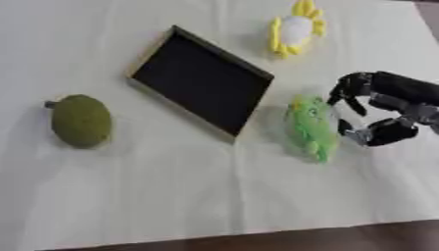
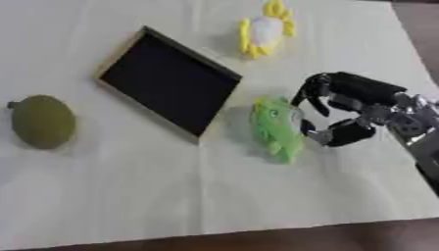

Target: Pick up objects on the table and place them in the box.

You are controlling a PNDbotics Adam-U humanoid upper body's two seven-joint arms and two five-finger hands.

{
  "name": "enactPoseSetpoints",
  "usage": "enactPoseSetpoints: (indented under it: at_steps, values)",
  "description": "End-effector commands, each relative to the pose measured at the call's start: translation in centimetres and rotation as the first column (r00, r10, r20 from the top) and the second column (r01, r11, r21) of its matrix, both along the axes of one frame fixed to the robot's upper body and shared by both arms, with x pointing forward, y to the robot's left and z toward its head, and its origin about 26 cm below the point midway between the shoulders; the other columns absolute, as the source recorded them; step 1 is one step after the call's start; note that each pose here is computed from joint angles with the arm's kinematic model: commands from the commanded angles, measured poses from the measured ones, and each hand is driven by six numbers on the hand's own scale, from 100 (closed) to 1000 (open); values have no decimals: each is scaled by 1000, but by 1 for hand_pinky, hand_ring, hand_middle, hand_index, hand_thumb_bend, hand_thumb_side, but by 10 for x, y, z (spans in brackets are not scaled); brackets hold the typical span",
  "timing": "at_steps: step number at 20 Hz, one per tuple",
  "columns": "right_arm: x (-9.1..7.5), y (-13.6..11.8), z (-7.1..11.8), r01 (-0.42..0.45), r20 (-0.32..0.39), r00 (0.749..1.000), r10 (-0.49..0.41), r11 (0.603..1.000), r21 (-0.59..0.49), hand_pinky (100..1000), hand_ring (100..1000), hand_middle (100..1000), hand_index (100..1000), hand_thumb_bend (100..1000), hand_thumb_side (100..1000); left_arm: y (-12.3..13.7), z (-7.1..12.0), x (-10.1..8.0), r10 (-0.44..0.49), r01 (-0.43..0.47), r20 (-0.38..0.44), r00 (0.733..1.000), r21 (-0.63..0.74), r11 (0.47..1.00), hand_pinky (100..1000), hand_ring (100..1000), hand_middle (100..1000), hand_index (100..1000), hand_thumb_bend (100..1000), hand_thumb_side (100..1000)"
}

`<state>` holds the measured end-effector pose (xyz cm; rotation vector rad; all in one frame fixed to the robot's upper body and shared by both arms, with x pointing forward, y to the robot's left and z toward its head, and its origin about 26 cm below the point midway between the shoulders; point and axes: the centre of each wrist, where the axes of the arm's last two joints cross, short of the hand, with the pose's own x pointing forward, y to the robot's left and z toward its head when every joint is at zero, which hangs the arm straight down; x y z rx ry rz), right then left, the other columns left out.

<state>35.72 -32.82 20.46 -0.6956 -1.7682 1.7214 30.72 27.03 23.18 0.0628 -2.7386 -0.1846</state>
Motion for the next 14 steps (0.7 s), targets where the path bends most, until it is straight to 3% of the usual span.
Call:
enactPoseSetpoints:
  at_steps: [1, 11, 12, 14]
  values:
    - [-8, -7, 24, -9, 75, 997, 8, 1000, 10, 909, 771, 220, 440, 100, 145, 0, 5, -3, -2, 2, 21, 1000, 14, 1000, 715, 761, 736, 810, 100, 659]
    - [-18, -7, 53, -57, 187, 981, 48, 997, 46, 893, 763, 230, 456, 100, 140, 1, 4, -3, -4, 4, 13, 1000, 18, 1000, 715, 763, 737, 811, 100, 665]
    - [-19, -7, 54, -57, 186, 981, 48, 997, 44, 903, 792, 287, 525, 100, 154, 1, 4, -3, -4, 4, 13, 1000, 19, 1000, 716, 763, 737, 811, 100, 666]
    - [-20, -5, 53, -75, 157, 985, 71, 997, 21, 955, 915, 504, 788, 100, 156, 1, 4, -3, -4, 3, 12, 1000, 20, 1000, 716, 764, 737, 811, 100, 666]
